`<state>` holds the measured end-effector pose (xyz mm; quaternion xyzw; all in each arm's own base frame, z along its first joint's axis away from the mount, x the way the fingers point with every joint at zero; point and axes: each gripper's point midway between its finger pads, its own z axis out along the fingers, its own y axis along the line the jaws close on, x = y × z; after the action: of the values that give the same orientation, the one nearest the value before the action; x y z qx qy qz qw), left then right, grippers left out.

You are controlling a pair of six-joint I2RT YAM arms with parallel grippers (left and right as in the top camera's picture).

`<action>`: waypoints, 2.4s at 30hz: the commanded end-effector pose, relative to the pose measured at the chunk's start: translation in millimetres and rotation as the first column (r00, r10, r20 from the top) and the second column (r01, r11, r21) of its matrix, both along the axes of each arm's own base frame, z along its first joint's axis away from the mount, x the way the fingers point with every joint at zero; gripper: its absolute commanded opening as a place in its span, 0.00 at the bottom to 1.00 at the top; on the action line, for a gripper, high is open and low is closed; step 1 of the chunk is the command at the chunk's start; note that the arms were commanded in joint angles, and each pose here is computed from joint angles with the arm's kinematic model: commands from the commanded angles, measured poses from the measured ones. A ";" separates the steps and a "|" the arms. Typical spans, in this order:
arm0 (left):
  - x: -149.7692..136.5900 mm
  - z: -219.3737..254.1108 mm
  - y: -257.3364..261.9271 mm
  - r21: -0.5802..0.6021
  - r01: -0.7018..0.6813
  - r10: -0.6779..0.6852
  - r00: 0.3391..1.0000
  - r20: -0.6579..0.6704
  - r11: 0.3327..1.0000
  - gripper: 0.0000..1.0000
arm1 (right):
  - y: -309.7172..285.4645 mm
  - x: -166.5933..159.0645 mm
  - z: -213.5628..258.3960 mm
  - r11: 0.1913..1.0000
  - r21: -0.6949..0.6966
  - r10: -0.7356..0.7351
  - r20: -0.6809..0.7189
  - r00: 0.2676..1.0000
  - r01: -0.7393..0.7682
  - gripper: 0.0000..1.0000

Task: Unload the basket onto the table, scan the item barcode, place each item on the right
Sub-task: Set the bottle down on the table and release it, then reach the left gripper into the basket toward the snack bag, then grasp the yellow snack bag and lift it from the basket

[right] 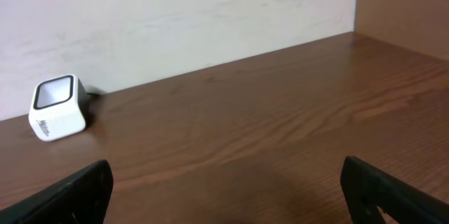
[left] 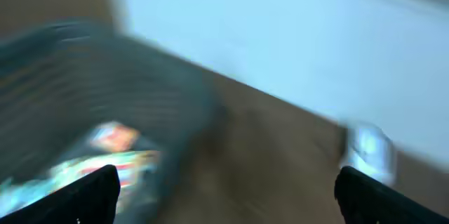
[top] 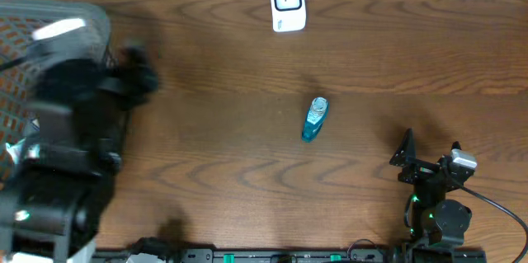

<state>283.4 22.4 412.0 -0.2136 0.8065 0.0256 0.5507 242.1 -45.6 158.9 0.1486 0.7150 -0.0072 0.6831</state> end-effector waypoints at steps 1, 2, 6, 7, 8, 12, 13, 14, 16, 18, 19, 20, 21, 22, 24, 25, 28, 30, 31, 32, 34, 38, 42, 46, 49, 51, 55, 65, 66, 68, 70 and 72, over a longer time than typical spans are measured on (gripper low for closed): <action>-18.4 2.9 69.7 -0.178 -0.318 0.331 0.942 0.048 0.931 0.98 | -1.4 -0.5 0.2 1.000 -0.007 -0.005 0.000 1.000 0.005 0.99; -22.0 -1.4 85.0 -0.226 -0.375 0.393 0.919 0.039 0.899 0.98 | -1.4 -0.5 0.1 1.000 -0.007 -0.005 0.000 1.000 0.005 0.99; -31.6 -25.9 130.4 -0.389 -0.533 0.565 0.824 -0.039 0.751 0.98 | -1.5 -0.5 0.2 1.000 -0.007 -0.006 0.000 1.000 0.006 0.99; -33.6 -34.0 139.8 -0.423 -0.568 0.600 0.797 -0.068 0.706 0.98 | -1.4 -0.5 0.2 1.000 -0.007 -0.005 0.000 1.000 0.005 0.99; -34.8 -43.7 150.0 -0.458 -0.603 0.635 0.765 -0.103 0.652 0.98 | -1.5 -0.5 0.2 1.000 -0.008 -0.006 0.000 1.000 0.006 0.99; -24.6 -82.6 171.7 -0.532 -0.659 0.647 0.722 -0.246 0.532 0.98 | -1.4 -0.5 0.2 1.000 -0.007 -0.005 0.000 1.000 0.005 0.99; -19.9 -93.1 173.1 -0.542 -0.662 0.628 0.724 -0.284 0.518 0.98 | -1.4 -0.5 0.2 1.000 -0.008 -0.005 0.000 1.000 0.005 0.99; -15.0 -110.1 174.8 -0.547 -0.678 0.605 0.717 -0.346 0.490 0.98 | -1.5 -0.5 0.2 1.000 -0.008 -0.006 0.000 1.000 0.006 0.99; -14.1 -137.0 178.7 -0.548 -0.737 0.608 0.657 -0.446 0.395 0.98 | -1.4 -0.5 0.2 1.000 -0.008 -0.005 0.000 1.000 0.005 0.99; -14.2 -161.5 180.4 -0.536 -0.791 0.607 0.588 -0.534 0.295 0.98 | -1.4 -0.5 0.2 1.000 -0.008 -0.005 0.000 1.000 0.005 0.99; -14.0 -172.5 180.9 -0.526 -0.813 0.604 0.555 -0.572 0.250 0.98 | -1.5 -0.5 0.2 1.000 -0.007 -0.006 0.000 1.000 0.006 0.99; -12.8 -183.0 180.7 -0.516 -0.830 0.595 0.529 -0.606 0.213 0.98 | -1.4 -0.5 0.2 1.000 -0.007 -0.005 0.000 1.000 0.005 0.99; -10.7 -192.7 179.9 -0.506 -0.842 0.580 0.510 -0.635 0.186 0.98 | -1.4 -0.5 0.2 1.000 -0.007 -0.005 0.000 1.000 0.005 0.99; -6.9 -203.8 178.5 -0.497 -0.851 0.553 0.500 -0.666 0.170 0.98 | -1.4 -0.5 0.2 1.000 -0.008 -0.005 0.000 1.000 0.005 0.99; -0.1 -224.4 176.3 -0.476 -0.867 0.503 0.480 -0.718 0.148 0.98 | -1.4 -0.5 0.2 1.000 -0.007 -0.005 0.000 1.000 0.005 0.99; 2.5 -232.9 176.0 -0.466 -0.874 0.485 0.470 -0.737 0.139 0.98 | -1.4 -0.5 0.2 1.000 -0.008 -0.005 0.000 1.000 0.005 0.99; 8.7 -259.4 177.9 -0.426 -0.897 0.446 0.430 -0.785 0.114 0.98 | -1.4 -0.5 0.2 1.000 -0.008 -0.005 0.000 1.000 0.005 0.99; 12.2 -274.9 179.6 -0.403 -0.909 0.426 0.407 -0.808 0.105 0.98 | -1.5 -0.5 0.2 1.000 -0.007 -0.006 0.000 1.000 0.006 0.99; 14.0 -282.3 180.7 -0.393 -0.914 0.418 0.397 -0.817 0.101 0.98 | -1.4 -0.5 0.2 1.000 -0.008 -0.005 0.000 1.000 0.005 0.99; 15.6 -288.3 181.6 -0.385 -0.917 0.411 0.390 -0.824 0.098 0.98 | -1.5 -0.5 0.2 1.000 -0.008 -0.006 0.000 1.000 0.006 0.99; 18.4 -300.3 183.6 -0.370 -0.924 0.400 0.375 -0.836 0.094 0.98 | -1.4 -0.5 0.2 1.000 -0.007 -0.005 0.000 1.000 0.005 0.99; 27.6 -322.1 189.9 -0.359 -0.929 0.392 0.365 -0.845 0.091 0.98 | -1.4 -0.5 0.2 1.000 -0.007 -0.005 0.000 1.000 0.005 0.99; 26.4 -336.1 189.1 -0.330 -0.940 0.371 0.338 -0.865 0.087 0.98 | -1.4 -0.5 0.2 1.000 -0.008 -0.005 0.000 1.000 0.005 0.99; 21.8 -347.0 189.2 -0.299 -0.950 0.364 0.312 -0.877 0.095 0.98 | -1.4 -0.5 0.2 1.000 -0.007 -0.005 0.000 1.000 0.005 0.99; 20.1 -354.8 193.0 -0.284 -0.953 0.382 0.301 -0.874 0.101 0.98 | -1.5 -0.5 0.1 1.000 -0.007 -0.006 0.000 1.000 0.006 0.99; 20.6 -359.8 194.1 -0.288 -0.952 0.388 0.305 -0.870 0.103 0.98 | -1.4 -0.5 0.2 1.000 -0.007 -0.005 0.000 1.000 0.005 0.99; 19.2 -370.4 192.4 -0.290 -0.951 0.388 0.307 -0.869 0.105 0.98 | -1.4 -0.5 0.2 1.000 -0.008 -0.005 0.000 1.000 0.005 0.99; 2.4 -408.6 179.5 -0.270 -0.957 0.373 0.289 -0.882 0.102 0.83 | -1.5 -0.5 0.2 1.000 -0.008 -0.006 0.000 1.000 0.006 0.99; -0.4 -411.1 177.5 -0.264 -0.959 0.368 0.282 -0.886 0.101 0.73 | -1.5 -0.5 0.1 1.000 -0.007 -0.006 0.000 1.000 0.006 0.99; -6.3 -415.4 173.4 -0.249 -0.964 0.358 0.267 -0.895 0.097 0.45 | -1.5 -0.5 0.2 1.000 -0.007 -0.006 0.000 1.000 0.006 0.99; -11.3 -417.0 169.9 -0.235 -0.965 0.338 0.262 -0.904 0.120 0.12 | -1.5 -0.5 0.2 1.000 -0.007 -0.006 0.000 1.000 0.006 0.99; -10.9 -416.1 169.0 -0.241 -0.957 0.320 0.282 -0.904 0.163 0.07 | -1.4 -0.5 0.2 1.000 -0.007 -0.005 0.000 1.000 0.005 0.99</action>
<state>311.3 210.9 34.0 -0.7757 0.6279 -0.0345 0.0530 242.1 -45.6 158.9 0.1485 0.7150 -0.0070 0.6831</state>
